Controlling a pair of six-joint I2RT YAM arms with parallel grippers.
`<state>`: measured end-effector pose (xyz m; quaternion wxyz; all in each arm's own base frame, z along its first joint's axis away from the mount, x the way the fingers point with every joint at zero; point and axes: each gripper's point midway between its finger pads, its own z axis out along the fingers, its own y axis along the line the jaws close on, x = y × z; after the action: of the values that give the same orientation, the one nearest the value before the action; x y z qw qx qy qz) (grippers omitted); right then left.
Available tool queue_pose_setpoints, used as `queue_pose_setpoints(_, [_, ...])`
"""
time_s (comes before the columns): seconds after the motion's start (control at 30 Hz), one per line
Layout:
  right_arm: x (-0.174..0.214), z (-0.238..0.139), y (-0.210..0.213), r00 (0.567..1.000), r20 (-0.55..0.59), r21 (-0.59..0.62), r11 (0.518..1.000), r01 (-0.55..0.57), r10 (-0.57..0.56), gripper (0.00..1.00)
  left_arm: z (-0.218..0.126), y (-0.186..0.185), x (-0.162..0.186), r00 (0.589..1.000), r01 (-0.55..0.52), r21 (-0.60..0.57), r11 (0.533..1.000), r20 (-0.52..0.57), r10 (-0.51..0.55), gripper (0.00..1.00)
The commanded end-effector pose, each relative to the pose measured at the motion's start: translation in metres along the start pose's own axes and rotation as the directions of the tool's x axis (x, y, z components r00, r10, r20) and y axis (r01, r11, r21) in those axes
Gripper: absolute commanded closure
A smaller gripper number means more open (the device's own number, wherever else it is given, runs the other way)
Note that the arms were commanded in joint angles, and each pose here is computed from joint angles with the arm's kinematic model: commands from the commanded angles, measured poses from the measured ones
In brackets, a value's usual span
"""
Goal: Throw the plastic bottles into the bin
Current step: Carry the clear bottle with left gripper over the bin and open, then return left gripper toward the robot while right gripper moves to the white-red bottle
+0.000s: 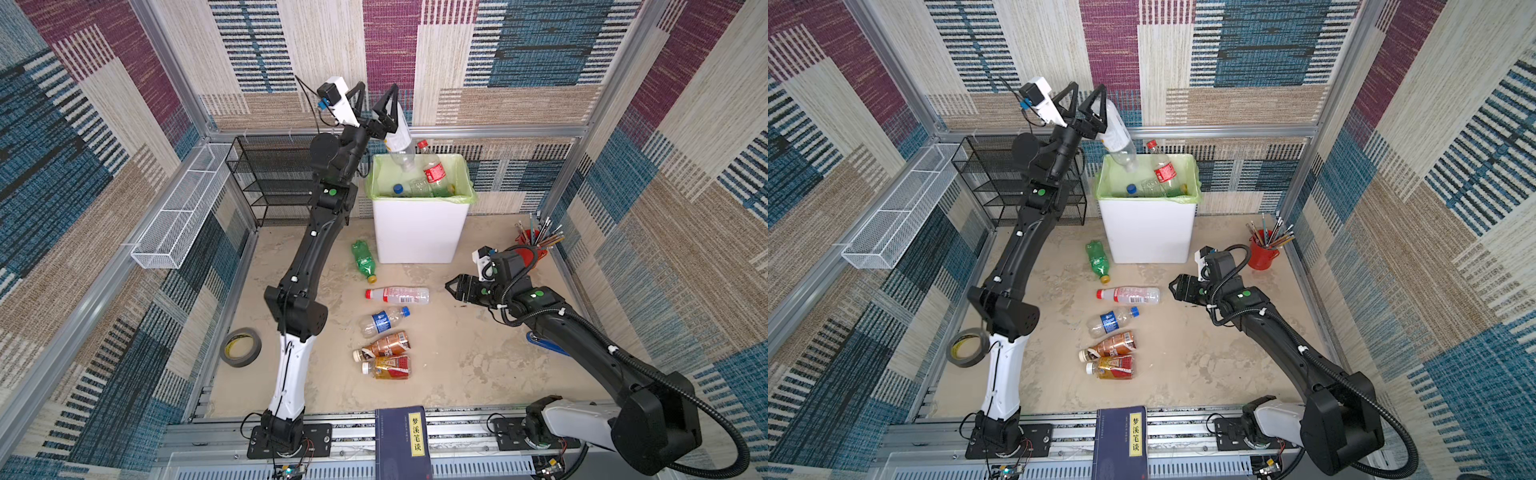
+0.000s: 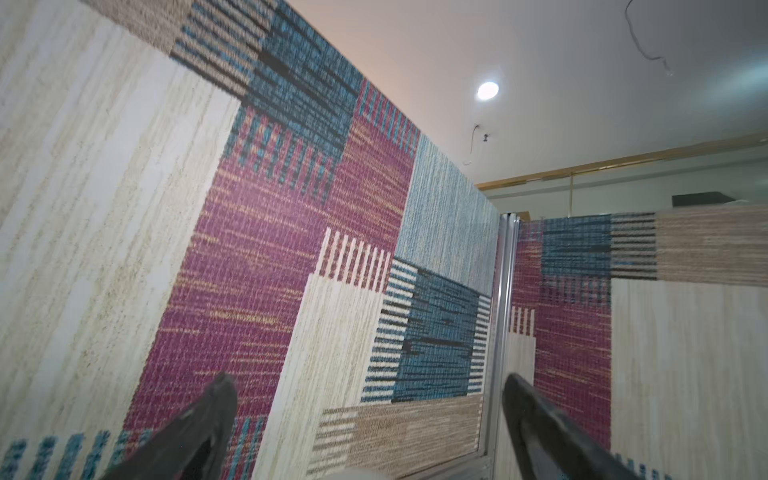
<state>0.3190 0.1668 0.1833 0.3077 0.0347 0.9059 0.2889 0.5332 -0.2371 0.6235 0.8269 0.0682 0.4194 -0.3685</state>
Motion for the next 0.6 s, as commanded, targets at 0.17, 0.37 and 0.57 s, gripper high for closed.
queue_pose_setpoints(0.17, [-0.004, -0.008, -0.002, 0.999, 0.040, 0.007, 0.999, -0.034, 0.034, 0.22, -0.032, -0.056, -0.126, 0.981, -0.119, 0.050, 0.992, 0.158, 0.110, 0.02])
queue_pose_setpoints(0.37, [0.002, -0.008, -0.002, 0.999, 0.032, -0.005, 0.999, -0.040, 0.041, 0.23, -0.090, -0.058, -0.107, 0.996, -0.074, 0.007, 0.997, 0.042, 0.074, 0.04])
queue_pose_setpoints(0.57, [0.016, -0.008, -0.006, 0.998, 0.013, -0.017, 0.998, -0.058, 0.058, 0.23, -0.192, -0.032, -0.033, 0.977, -0.004, -0.173, 0.985, -0.211, -0.033, 0.08])
